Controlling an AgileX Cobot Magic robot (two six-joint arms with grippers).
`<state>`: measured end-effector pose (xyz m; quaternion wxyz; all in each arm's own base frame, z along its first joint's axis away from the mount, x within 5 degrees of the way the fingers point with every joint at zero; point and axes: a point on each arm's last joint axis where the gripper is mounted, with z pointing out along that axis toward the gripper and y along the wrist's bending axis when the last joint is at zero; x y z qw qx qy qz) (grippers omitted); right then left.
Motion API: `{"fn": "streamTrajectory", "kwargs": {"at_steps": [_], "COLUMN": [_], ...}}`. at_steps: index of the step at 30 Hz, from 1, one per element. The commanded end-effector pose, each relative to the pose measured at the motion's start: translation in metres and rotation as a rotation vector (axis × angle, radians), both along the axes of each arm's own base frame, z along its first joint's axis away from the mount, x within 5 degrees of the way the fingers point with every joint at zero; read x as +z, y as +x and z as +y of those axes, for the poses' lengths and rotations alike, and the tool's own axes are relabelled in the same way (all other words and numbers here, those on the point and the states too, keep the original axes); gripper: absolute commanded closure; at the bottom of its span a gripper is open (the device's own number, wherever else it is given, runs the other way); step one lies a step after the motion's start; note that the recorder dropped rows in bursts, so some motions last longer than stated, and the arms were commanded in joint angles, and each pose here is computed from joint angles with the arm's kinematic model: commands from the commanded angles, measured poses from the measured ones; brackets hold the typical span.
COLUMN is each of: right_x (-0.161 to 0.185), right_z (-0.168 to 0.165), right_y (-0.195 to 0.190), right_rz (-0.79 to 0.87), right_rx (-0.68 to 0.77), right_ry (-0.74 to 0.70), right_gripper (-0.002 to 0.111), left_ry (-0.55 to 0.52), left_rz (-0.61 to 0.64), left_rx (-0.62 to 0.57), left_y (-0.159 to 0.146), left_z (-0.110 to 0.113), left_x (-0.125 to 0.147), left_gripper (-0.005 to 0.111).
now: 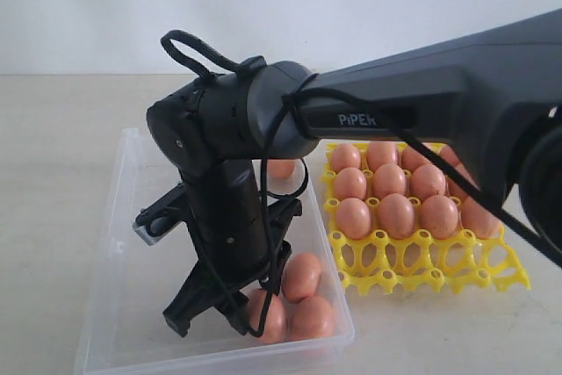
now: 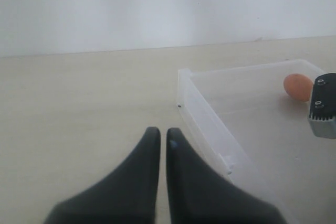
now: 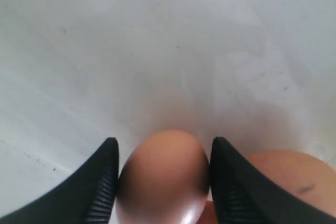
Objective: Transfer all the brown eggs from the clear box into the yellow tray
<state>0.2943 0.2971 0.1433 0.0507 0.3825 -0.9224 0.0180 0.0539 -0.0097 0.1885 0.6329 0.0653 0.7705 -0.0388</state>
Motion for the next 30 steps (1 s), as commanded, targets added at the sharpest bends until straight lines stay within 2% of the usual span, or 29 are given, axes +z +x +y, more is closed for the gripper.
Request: {"fn": "streamTrajectory", "kwargs": {"at_steps": [1, 10, 14, 18, 22, 24, 26, 28, 30], "right_x": [0.008, 0.094, 0.109, 0.121, 0.131, 0.131, 0.124, 0.116, 0.106], "right_z": [0.003, 0.017, 0.015, 0.009, -0.014, -0.027, -0.050, -0.080, -0.109], "right_y": [0.005, 0.022, 0.025, 0.029, 0.012, -0.002, -0.020, -0.034, -0.045], "right_rz": [-0.071, -0.481, -0.562, -0.688, -0.859, -0.929, -0.983, -1.072, -1.153], "right_rx": [0.001, -0.081, -0.088, -0.158, -0.208, -0.107, -0.067, -0.113, -0.244], "right_ry": [0.063, 0.464, 0.492, 0.537, 0.686, 0.702, 0.650, 0.565, 0.489], "right_gripper": [0.108, 0.108, 0.108, 0.108, 0.108, 0.108, 0.108, 0.108, 0.108], "left_ry": [0.002, 0.002, 0.002, 0.002, 0.002, 0.002, 0.002, 0.002, 0.002], "left_rz": [-0.005, -0.005, -0.005, -0.005, -0.005, -0.005, -0.005, -0.005, -0.005], "left_rx": [-0.004, -0.004, -0.004, -0.004, -0.004, -0.004, -0.004, -0.004, -0.004], "left_y": [0.000, 0.000, 0.000, 0.000, 0.000, 0.000, 0.000, 0.000, 0.000], "left_z": [0.000, 0.000, 0.000, 0.000, 0.000, 0.000, 0.000, 0.000, 0.000], "left_x": [-0.001, -0.001, -0.001, -0.001, -0.001, -0.001, -0.001, -0.001, -0.001], "left_gripper": [0.103, 0.103, 0.103, 0.103, 0.103, 0.103, 0.103, 0.103, 0.103]}}
